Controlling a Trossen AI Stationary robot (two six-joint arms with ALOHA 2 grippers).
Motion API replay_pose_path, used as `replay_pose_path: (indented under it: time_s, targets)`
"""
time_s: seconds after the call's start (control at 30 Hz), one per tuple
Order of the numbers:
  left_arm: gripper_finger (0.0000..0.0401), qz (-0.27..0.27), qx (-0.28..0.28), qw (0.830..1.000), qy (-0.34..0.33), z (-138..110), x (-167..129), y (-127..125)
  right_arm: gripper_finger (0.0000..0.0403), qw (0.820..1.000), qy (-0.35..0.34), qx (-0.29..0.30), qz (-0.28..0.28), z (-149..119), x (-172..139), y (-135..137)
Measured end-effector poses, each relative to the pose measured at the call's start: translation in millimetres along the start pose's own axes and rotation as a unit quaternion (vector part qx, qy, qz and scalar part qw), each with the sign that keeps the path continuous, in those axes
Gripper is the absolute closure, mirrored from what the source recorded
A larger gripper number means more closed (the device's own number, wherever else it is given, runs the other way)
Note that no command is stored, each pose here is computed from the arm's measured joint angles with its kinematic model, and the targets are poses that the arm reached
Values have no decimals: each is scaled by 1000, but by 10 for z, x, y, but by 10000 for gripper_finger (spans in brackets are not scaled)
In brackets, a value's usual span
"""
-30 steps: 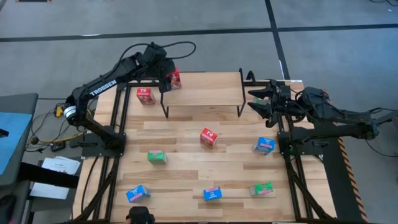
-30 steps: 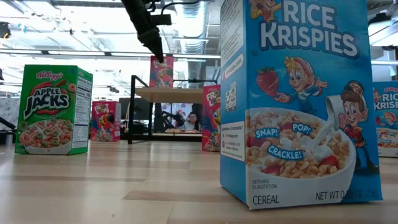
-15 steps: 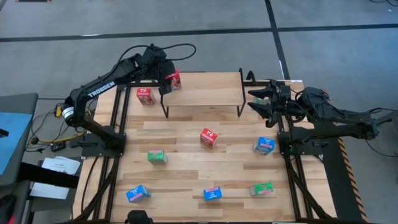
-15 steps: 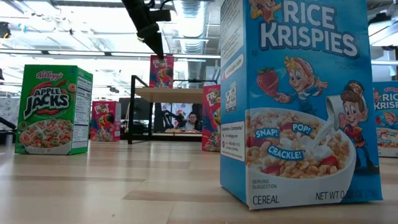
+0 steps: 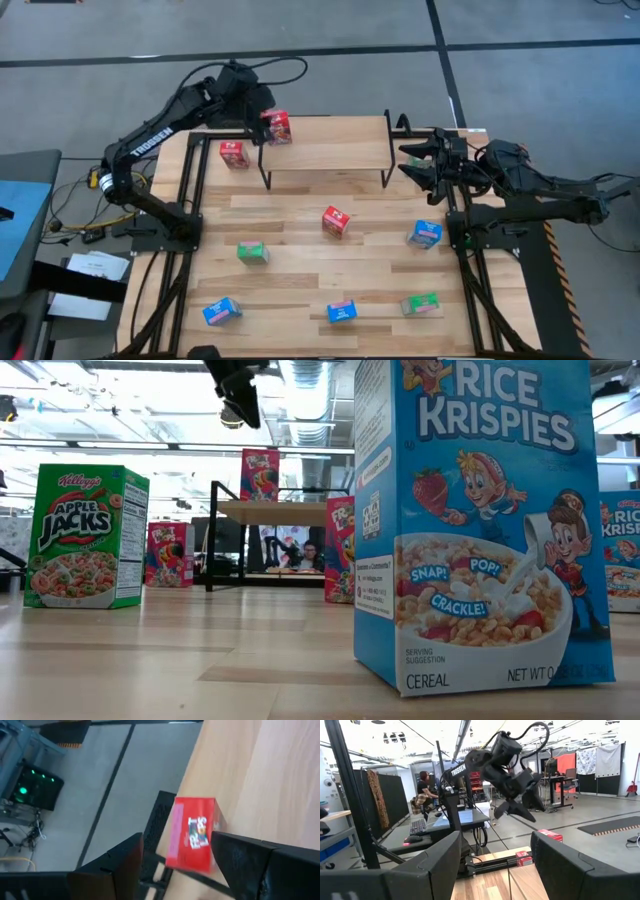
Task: Stack cereal on shelf
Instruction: Put the middle left red cereal box on the shelf
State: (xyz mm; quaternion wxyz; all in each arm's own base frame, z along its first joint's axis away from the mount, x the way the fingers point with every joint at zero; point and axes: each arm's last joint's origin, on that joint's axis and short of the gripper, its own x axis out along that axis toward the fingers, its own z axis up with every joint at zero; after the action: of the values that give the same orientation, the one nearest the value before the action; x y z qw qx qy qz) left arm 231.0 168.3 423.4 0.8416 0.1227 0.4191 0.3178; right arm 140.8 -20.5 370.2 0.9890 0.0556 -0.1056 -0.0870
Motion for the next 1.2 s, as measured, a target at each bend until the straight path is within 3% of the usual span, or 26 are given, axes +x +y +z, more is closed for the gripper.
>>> replay_pose_path:
  time_s: [0.1, 0.37, 0.5, 0.83, 1.2]
  targets:
    - [177, -23, -31, 999, 19, -25, -60, -16, 137, 1000, 0, 0, 0, 0, 0, 0]
    - [177, -149, -69, 984, 67, -166, -89, -155, 137, 1000, 0, 0, 0, 0, 0, 0]
    - [177, -173, -60, 979, 85, -226, 22, -275, 137, 1000, 0, 0, 0, 0, 0, 0]
    - [177, -173, -26, 979, 105, -362, 341, -619, 137, 1000, 2, 0, 0, -5, 0, 0]
    - [177, -112, -12, 990, 86, -314, 377, -591, 137, 1000, 4, -22, 0, -9, 0, 0]
